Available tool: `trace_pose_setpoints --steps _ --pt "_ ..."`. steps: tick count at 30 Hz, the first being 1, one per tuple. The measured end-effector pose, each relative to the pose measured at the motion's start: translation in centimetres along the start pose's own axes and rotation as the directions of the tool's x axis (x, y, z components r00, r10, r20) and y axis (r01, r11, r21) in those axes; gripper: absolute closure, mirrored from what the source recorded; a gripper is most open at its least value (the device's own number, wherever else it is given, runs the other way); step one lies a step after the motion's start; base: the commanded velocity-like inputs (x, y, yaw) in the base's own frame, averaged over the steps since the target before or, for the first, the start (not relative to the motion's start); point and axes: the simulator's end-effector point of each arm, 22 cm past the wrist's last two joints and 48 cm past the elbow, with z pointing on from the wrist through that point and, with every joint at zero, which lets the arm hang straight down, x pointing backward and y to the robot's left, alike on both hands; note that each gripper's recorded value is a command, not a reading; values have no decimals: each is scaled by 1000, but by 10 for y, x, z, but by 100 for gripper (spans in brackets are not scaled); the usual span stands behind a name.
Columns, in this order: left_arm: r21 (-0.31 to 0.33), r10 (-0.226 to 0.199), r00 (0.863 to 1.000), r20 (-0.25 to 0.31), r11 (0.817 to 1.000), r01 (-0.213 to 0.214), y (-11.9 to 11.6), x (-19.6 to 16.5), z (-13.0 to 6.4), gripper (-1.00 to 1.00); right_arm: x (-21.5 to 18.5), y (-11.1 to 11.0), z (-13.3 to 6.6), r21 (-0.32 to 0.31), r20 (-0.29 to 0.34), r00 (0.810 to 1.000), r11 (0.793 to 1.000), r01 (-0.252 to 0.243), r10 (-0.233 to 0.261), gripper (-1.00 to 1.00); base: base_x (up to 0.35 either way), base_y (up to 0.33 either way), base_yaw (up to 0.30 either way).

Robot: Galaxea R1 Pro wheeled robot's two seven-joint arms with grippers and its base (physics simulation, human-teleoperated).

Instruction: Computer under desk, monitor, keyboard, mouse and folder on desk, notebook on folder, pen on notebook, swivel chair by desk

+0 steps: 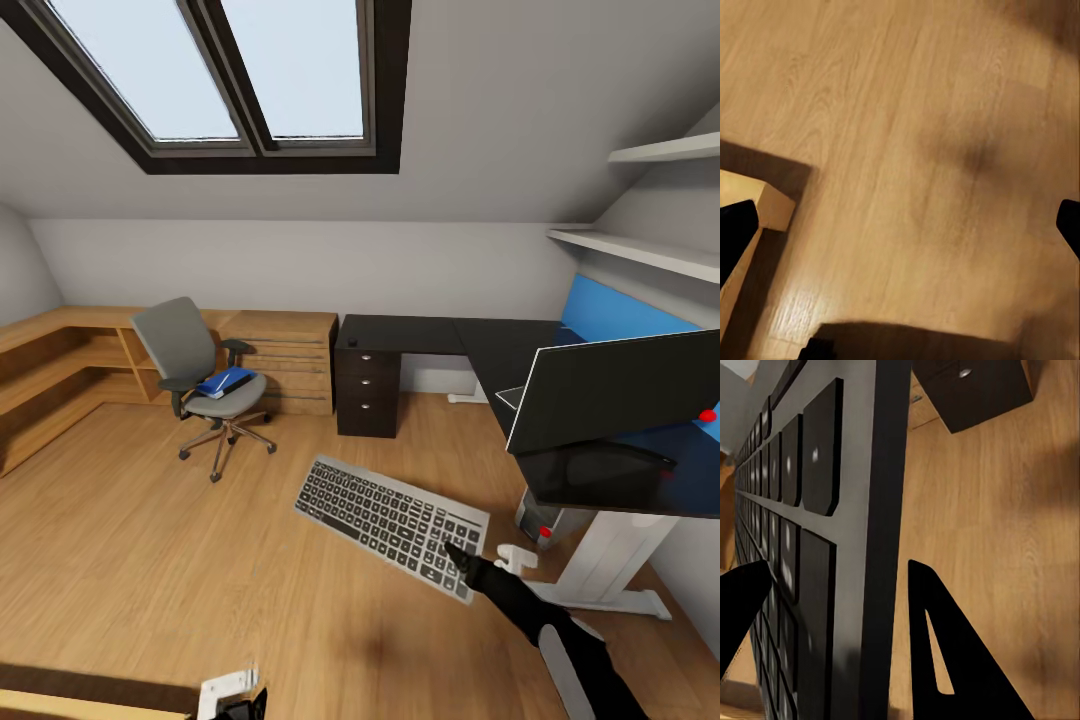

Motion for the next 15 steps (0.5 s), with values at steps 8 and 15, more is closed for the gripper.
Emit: trace_pose_setpoints --steps 8,15 --pt "-25 25 1000 -15 999 -26 6 24 2 -100 -1 4 5 29 37 999 1000 -10 9 100 0 0 0" --pt "-31 21 996 -89 999 -24 -1 65 1 -100 -2 2 5 32 37 999 999 -11 10 100 0 0 0"
